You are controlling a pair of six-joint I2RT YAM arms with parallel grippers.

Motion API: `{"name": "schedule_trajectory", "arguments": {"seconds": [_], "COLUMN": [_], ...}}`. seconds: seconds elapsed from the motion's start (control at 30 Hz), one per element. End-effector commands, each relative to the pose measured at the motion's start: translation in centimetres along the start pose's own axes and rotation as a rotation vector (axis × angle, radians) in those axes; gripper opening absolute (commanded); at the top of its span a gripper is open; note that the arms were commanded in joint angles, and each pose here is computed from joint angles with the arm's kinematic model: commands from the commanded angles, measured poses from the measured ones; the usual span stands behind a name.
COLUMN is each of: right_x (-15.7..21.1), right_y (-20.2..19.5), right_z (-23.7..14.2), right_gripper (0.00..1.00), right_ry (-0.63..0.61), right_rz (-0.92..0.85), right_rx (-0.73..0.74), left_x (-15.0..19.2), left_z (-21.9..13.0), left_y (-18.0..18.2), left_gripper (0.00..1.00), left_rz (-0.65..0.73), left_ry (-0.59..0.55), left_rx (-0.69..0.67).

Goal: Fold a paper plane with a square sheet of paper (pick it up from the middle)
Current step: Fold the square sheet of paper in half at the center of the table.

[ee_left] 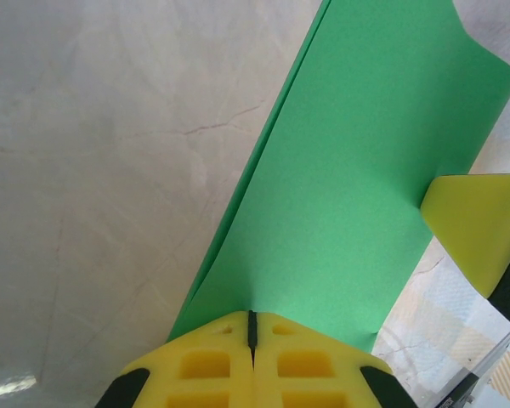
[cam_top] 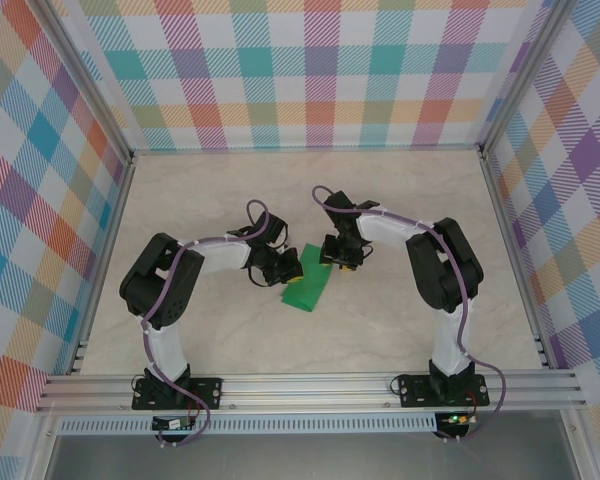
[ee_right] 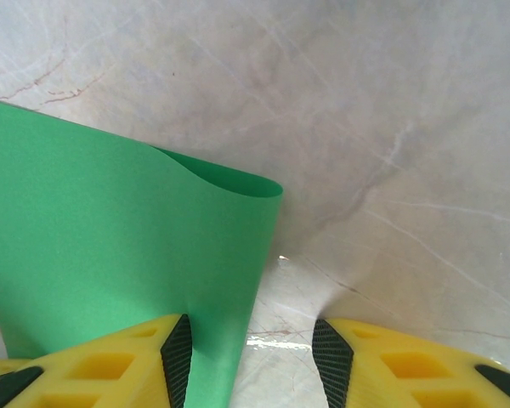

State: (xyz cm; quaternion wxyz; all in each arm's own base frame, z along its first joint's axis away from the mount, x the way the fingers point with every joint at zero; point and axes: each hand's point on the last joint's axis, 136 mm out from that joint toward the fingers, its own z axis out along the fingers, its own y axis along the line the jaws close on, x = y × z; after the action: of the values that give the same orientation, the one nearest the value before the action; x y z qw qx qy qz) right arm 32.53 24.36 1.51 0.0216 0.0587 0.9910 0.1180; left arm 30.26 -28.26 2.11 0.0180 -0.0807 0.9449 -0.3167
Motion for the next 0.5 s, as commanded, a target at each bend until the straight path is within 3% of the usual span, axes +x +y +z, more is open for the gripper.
{"name": "schedule_trajectory", "arguments": {"seconds": [0.0, 0.47], "right_x": [2.8, 2.8], "right_y": [-2.8, -2.7], "right_z": [4.7, 4.5], "right_gripper": [0.47, 0.47], "right_ry": [0.122, 0.123], "right_rz": [-0.002, -0.003], "right_rx": [0.096, 0.091], "left_x": [1.0, 1.9], "left_z": [0.1, 0.9], "left_y": [0.3, 2.9], "left_gripper": [0.04, 0.04], "left_rz": [0.009, -0.023], "left_ry": [0.021, 0.050], "left_rx": [-0.024, -0.100]}}
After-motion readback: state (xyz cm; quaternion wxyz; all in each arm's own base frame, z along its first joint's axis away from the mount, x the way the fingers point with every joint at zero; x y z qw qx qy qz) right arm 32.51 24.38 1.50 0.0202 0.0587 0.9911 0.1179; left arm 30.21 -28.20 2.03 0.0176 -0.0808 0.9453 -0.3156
